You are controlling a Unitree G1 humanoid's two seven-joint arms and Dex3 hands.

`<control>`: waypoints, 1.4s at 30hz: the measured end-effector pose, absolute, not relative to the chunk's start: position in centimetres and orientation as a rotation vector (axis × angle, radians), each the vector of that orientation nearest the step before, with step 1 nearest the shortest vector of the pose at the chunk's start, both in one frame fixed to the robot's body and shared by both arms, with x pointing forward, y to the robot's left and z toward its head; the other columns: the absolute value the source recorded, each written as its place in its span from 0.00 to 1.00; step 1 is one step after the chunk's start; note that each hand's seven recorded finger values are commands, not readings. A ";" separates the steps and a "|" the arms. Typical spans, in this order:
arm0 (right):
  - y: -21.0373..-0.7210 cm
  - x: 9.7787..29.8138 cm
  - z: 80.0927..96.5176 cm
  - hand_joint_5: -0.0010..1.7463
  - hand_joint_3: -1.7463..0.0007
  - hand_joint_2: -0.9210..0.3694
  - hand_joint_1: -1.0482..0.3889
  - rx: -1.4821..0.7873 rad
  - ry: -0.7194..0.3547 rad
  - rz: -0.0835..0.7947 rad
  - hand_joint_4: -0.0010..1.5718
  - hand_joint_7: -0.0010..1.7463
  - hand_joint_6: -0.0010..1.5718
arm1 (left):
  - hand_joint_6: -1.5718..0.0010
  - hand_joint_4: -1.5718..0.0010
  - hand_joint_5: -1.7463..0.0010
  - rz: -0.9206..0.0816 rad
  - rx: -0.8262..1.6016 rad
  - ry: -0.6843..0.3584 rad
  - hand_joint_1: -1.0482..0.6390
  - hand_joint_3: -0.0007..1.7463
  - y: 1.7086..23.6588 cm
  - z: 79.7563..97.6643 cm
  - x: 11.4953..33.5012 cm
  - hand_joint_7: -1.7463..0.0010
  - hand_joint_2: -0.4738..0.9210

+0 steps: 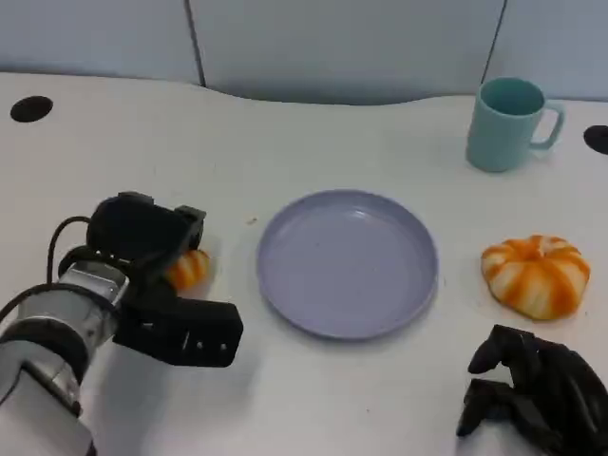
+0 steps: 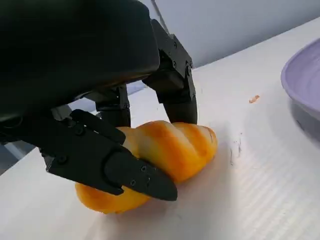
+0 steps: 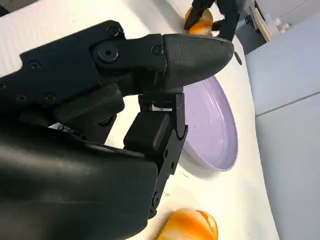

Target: Grasp the bread from the table and place it into the plate.

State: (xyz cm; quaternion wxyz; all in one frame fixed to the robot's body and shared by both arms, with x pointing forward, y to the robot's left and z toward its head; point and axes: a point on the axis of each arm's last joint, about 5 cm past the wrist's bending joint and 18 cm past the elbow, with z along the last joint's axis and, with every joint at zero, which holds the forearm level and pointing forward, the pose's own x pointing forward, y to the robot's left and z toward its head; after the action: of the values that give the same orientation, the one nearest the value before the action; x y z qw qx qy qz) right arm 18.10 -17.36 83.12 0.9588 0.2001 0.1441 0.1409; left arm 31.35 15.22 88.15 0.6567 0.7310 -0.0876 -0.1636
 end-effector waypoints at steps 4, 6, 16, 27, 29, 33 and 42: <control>-17.3 18.1 83.1 0.64 0.76 0.00 0.43 0.405 0.292 0.287 0.77 0.60 0.71 | 0.57 0.52 0.00 -0.356 1.656 -0.216 0.47 0.12 15.3 88.2 31.4 0.27 1.00; -17.3 18.1 83.1 0.64 0.75 0.00 0.44 0.405 0.292 0.288 0.76 0.60 0.70 | 0.58 0.51 0.00 -0.347 1.651 -0.231 0.47 0.15 15.3 88.2 31.4 0.23 1.00; -17.5 18.0 82.8 0.64 0.75 0.00 0.43 0.414 0.272 0.304 0.77 0.60 0.70 | 0.62 0.49 0.00 -0.292 1.573 -0.347 0.48 0.10 15.4 88.4 31.4 0.06 1.00; -17.3 18.5 82.8 0.63 0.73 0.00 0.45 0.407 0.262 0.306 0.77 0.59 0.70 | 0.58 0.46 0.00 -0.248 1.438 -0.530 0.49 0.11 14.5 89.7 31.9 0.01 0.99; -17.3 18.5 82.8 0.63 0.73 0.00 0.45 0.406 0.263 0.306 0.77 0.59 0.71 | 0.57 0.44 0.00 -0.242 1.408 -0.583 0.49 0.35 14.1 90.2 32.1 0.00 0.85; -17.2 18.6 82.8 0.62 0.74 0.00 0.45 0.403 0.263 0.307 0.78 0.58 0.72 | 0.55 0.43 0.00 -0.256 1.310 -0.725 0.47 0.43 11.9 91.2 32.5 0.00 0.76; -17.2 18.4 82.8 0.61 0.75 0.00 0.43 0.401 0.263 0.312 0.78 0.57 0.72 | 0.54 0.41 0.00 -0.391 1.196 -0.838 0.43 0.47 8.1 91.6 31.9 0.00 0.82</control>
State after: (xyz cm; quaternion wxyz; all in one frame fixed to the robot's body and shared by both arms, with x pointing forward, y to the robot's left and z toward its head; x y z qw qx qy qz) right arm 18.37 -17.21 82.84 0.9594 0.1980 0.1295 0.1538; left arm 31.90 8.14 91.61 0.7276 0.5427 -0.3802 -0.1773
